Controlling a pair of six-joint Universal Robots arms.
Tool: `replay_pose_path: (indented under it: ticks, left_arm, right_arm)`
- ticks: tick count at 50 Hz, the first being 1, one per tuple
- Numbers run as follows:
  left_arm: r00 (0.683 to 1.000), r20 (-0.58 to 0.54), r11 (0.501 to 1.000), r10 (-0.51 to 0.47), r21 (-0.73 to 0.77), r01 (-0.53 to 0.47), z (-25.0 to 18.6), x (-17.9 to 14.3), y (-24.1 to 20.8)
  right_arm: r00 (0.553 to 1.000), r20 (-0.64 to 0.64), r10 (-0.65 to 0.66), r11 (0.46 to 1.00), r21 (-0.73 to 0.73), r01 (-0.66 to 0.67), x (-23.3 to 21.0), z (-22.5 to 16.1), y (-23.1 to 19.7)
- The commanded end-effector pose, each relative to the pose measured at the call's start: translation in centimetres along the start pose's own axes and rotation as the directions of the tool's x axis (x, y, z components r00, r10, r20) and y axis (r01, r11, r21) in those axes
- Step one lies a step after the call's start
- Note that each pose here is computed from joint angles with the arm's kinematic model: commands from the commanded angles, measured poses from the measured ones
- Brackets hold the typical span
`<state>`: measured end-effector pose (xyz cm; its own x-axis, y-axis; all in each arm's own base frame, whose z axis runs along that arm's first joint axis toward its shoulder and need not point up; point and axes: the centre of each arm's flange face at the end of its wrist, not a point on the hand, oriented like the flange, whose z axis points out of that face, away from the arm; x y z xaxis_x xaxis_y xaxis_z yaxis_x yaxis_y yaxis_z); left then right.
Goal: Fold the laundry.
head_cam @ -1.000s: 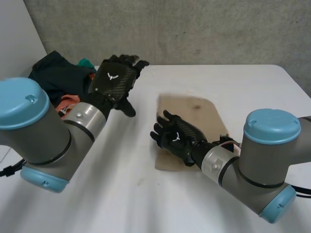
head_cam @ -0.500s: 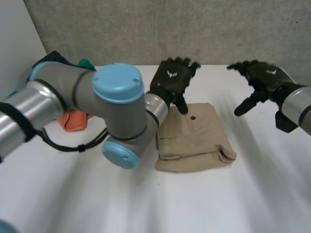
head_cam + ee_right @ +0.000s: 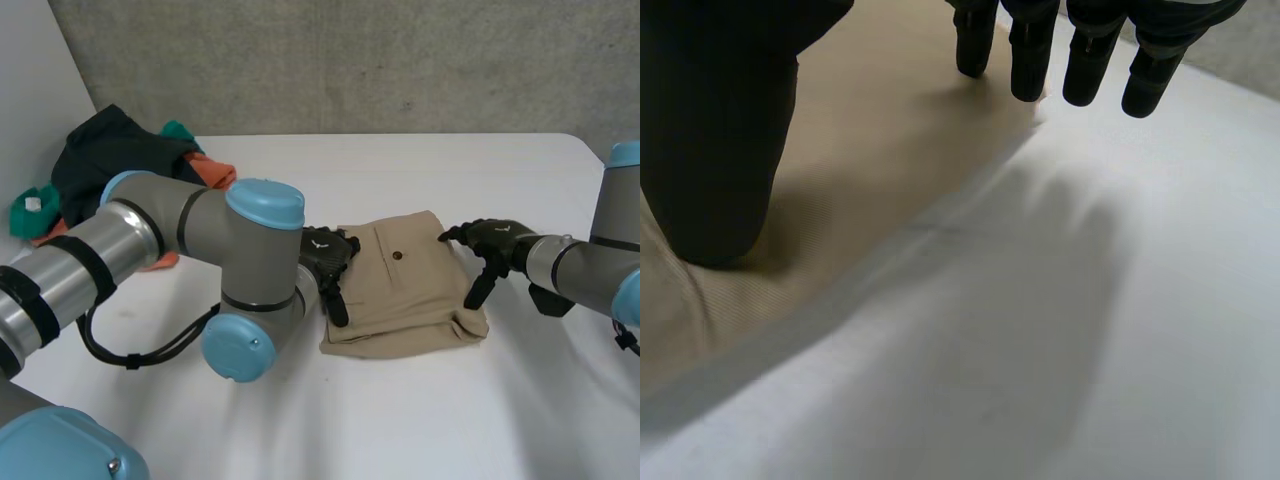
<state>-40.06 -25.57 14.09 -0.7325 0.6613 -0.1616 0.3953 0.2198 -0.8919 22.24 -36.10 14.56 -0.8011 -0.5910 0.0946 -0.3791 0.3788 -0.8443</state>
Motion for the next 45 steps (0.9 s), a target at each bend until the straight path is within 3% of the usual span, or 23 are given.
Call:
replay_pose_path:
  ticks: [1,8,13,17,18,23,31,34,39,45]
  left_arm:
    - [0.999,0.025,0.996,-0.02,0.087,0.018,-1.8,-1.8,-3.8]
    - [0.998,-0.056,0.964,-0.021,0.262,0.035,-6.3,-3.1,-9.7]
    - [0.98,-0.199,0.941,0.028,0.336,0.041,-9.3,-2.8,-11.4]
    - [0.924,-0.371,0.933,0.09,0.355,0.052,-11.6,-1.5,-11.5]
    - [0.894,-0.435,0.932,0.111,0.357,0.058,-12.4,-1.0,-11.4]
    - [0.833,-0.536,0.933,0.138,0.353,0.072,-14.0,-0.7,-10.9]
    - [0.827,-0.547,0.939,0.128,0.336,0.076,-14.7,-0.5,-10.2]
    - [0.826,-0.548,0.939,0.129,0.336,0.076,-15.0,-0.4,-10.1]
    - [0.828,-0.542,0.932,0.141,0.356,0.074,-15.3,-0.4,-10.2]
    - [0.833,-0.533,0.923,0.152,0.378,0.074,-15.3,-0.6,-10.5]
  right_arm:
    - [0.994,-0.083,-0.074,0.993,0.088,0.082,0.1,-2.5,-2.4]
    - [0.969,-0.23,-0.092,0.954,0.257,0.152,-0.4,-7.0,-4.1]
    - [0.978,-0.205,0.023,0.972,0.233,0.026,-1.4,-7.7,-1.4]
    - [0.983,-0.108,0.148,0.976,0.178,-0.127,-3.3,-8.0,1.0]
    - [0.982,-0.06,0.177,0.973,0.163,-0.165,-4.2,-8.0,1.6]
    - [0.972,0.046,0.232,0.964,0.127,-0.236,-5.5,-6.5,3.1]
    - [0.968,0.076,0.238,0.963,0.109,-0.245,-6.2,-2.2,4.6]
    - [0.974,0.01,0.226,0.966,0.125,-0.225,-5.3,-1.2,4.7]
    - [0.957,-0.193,0.215,0.937,0.318,-0.146,-2.3,-0.5,2.3]
    - [0.954,-0.244,0.175,0.893,0.447,-0.05,-0.3,-1.0,-2.8]
